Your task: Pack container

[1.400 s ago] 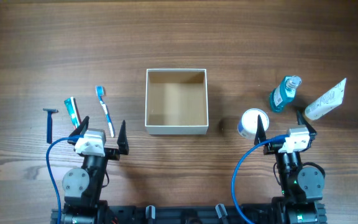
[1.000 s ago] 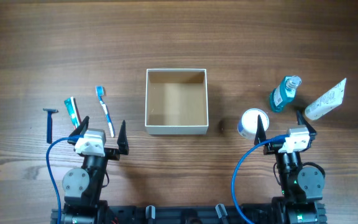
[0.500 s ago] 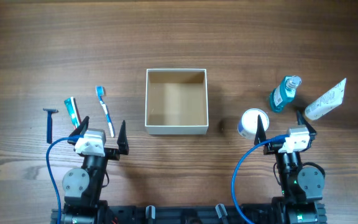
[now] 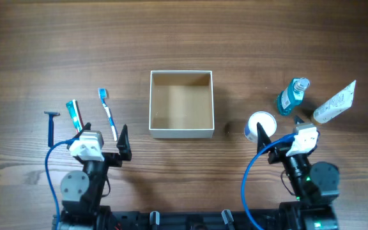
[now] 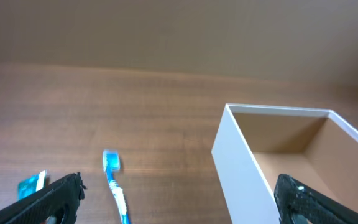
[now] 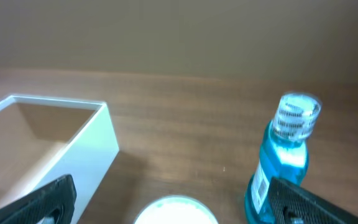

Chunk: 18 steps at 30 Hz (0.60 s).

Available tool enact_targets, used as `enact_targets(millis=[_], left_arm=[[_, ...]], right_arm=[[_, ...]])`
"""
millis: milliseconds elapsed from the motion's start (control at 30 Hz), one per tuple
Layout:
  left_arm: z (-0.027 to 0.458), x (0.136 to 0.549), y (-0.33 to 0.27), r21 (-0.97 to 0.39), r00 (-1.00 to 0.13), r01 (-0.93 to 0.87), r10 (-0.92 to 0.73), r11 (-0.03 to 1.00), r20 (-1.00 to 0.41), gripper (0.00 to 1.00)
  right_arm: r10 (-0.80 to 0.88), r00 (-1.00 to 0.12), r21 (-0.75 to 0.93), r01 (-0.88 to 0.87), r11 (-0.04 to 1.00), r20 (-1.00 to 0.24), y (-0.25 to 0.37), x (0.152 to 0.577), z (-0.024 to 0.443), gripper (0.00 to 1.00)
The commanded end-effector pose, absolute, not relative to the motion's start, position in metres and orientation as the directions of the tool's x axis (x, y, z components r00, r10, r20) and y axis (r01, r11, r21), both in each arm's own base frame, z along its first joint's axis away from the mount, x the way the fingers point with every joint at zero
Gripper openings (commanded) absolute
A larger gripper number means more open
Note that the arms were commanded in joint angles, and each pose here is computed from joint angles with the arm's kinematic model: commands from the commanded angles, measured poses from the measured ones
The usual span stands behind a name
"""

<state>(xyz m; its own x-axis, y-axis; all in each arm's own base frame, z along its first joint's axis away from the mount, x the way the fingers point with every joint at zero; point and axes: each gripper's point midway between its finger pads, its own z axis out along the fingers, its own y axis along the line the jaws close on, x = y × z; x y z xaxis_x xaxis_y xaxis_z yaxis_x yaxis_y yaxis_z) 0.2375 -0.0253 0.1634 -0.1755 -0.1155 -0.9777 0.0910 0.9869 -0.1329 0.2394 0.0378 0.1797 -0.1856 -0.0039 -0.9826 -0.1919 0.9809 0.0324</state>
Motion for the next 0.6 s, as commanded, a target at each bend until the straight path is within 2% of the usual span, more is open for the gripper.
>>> enact_targets(millis=[0, 67, 233, 333, 433, 567], left_arm=[[0.221, 0.23, -0.026, -0.194, -0.186, 0.083, -0.176, 0.977, -0.967, 1.0], [0.236, 0.23, -0.026, -0.21, -0.25, 0.066, -0.187, 0.976, -0.95, 1.0], [0.256, 0.241, -0.027, -0.194, -0.504, 0.009, -0.163, 0.981, -0.848, 1.0], [0.245, 0.247, -0.027, -0.175, -0.653, -0.025, -0.149, 0.984, -0.742, 1.0], [0.221, 0.244, -0.034, -0.185, -0.768, -0.025, -0.138, 0.982, -0.625, 1.0], [0.212, 0.241, -0.037, -0.194, -0.802, -0.024, -0.134, 0.981, -0.582, 1.0]], right_arm=[[0.064, -0.19, 0.103, -0.206, 0.973, -0.98, 0.043, 0.24, 0.238, 1.0], [0.076, -0.259, 0.141, -0.242, 0.96, -0.963, 0.052, 0.243, 0.252, 1.0], [0.066, -0.543, 0.201, -0.192, 0.961, -0.837, 0.054, 0.255, 0.266, 1.0], [0.053, -0.728, 0.223, -0.138, 0.965, -0.683, 0.054, 0.259, 0.251, 1.0], [-0.022, -0.899, 0.174, -0.108, 0.979, -0.436, 0.046, 0.247, 0.208, 1.0], [-0.011, -0.946, 0.237, -0.093, 0.967, -0.323, 0.057, 0.256, 0.183, 1.0]])
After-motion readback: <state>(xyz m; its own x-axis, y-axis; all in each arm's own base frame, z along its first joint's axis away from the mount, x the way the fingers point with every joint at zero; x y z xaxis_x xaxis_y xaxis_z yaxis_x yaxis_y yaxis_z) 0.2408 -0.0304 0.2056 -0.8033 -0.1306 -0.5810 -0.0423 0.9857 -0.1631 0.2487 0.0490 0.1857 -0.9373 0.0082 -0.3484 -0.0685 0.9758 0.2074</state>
